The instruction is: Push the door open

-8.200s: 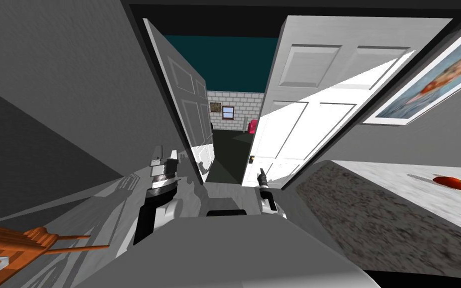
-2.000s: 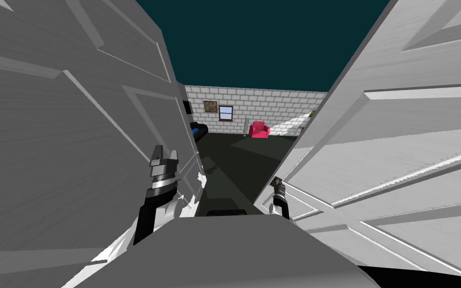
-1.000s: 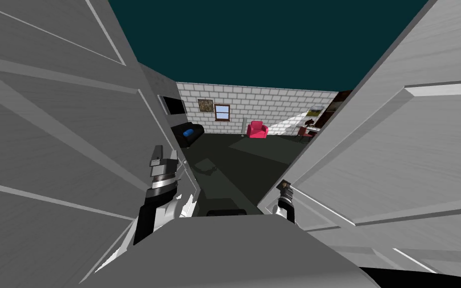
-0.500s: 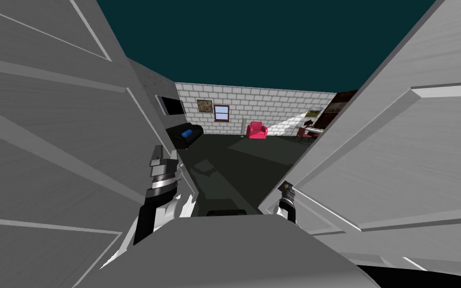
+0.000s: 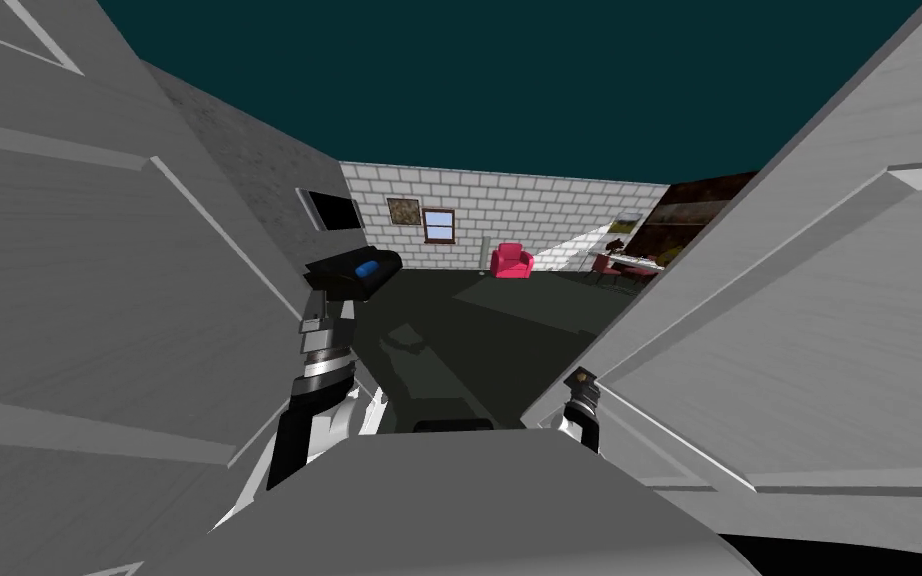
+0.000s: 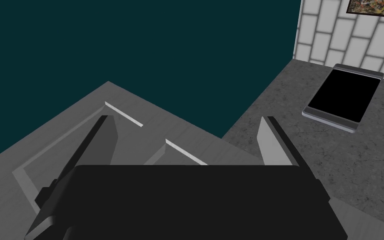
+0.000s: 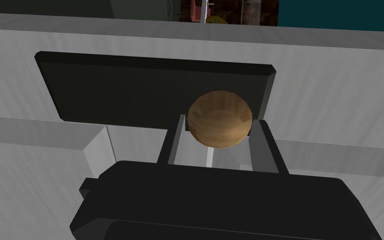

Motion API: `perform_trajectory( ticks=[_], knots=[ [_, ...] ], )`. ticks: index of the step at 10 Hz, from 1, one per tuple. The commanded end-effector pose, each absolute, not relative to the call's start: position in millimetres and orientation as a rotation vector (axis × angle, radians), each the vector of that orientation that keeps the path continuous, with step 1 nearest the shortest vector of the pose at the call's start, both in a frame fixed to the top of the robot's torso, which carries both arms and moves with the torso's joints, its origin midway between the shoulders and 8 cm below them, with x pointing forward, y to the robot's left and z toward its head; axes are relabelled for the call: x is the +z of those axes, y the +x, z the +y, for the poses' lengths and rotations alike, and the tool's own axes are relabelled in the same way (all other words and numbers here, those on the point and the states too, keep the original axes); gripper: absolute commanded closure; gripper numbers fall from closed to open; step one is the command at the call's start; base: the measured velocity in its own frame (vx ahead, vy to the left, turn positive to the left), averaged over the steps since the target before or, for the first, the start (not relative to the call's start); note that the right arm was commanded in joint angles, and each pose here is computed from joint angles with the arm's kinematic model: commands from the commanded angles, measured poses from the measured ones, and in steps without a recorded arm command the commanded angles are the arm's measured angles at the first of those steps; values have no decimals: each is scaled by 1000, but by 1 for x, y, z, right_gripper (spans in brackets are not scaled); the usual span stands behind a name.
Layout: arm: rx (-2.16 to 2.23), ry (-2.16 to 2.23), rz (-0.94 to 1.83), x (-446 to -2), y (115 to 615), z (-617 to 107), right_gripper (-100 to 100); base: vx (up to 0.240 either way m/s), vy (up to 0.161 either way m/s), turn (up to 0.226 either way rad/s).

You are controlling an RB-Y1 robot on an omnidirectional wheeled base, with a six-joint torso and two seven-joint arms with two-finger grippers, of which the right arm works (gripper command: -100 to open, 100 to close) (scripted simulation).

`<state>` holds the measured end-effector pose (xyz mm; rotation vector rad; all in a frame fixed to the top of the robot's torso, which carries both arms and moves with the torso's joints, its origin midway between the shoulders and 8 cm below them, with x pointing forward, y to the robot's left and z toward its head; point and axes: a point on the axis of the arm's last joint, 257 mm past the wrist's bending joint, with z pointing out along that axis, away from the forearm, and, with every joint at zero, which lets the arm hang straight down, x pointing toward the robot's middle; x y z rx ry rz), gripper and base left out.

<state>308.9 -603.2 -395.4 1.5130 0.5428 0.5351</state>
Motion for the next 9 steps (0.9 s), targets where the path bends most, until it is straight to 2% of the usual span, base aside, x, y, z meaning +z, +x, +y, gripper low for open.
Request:
perform_trajectory(
  ticks=[1,5,9],
  knots=[
    [528,1506,530,-392,308,-610,100,120,-65,-19],
    [499,1513,500,-392,296,-620,100,94,-45,-15],
    [451,1523,451,-391,276,-636,100,159,-52,-37]
  ],
)
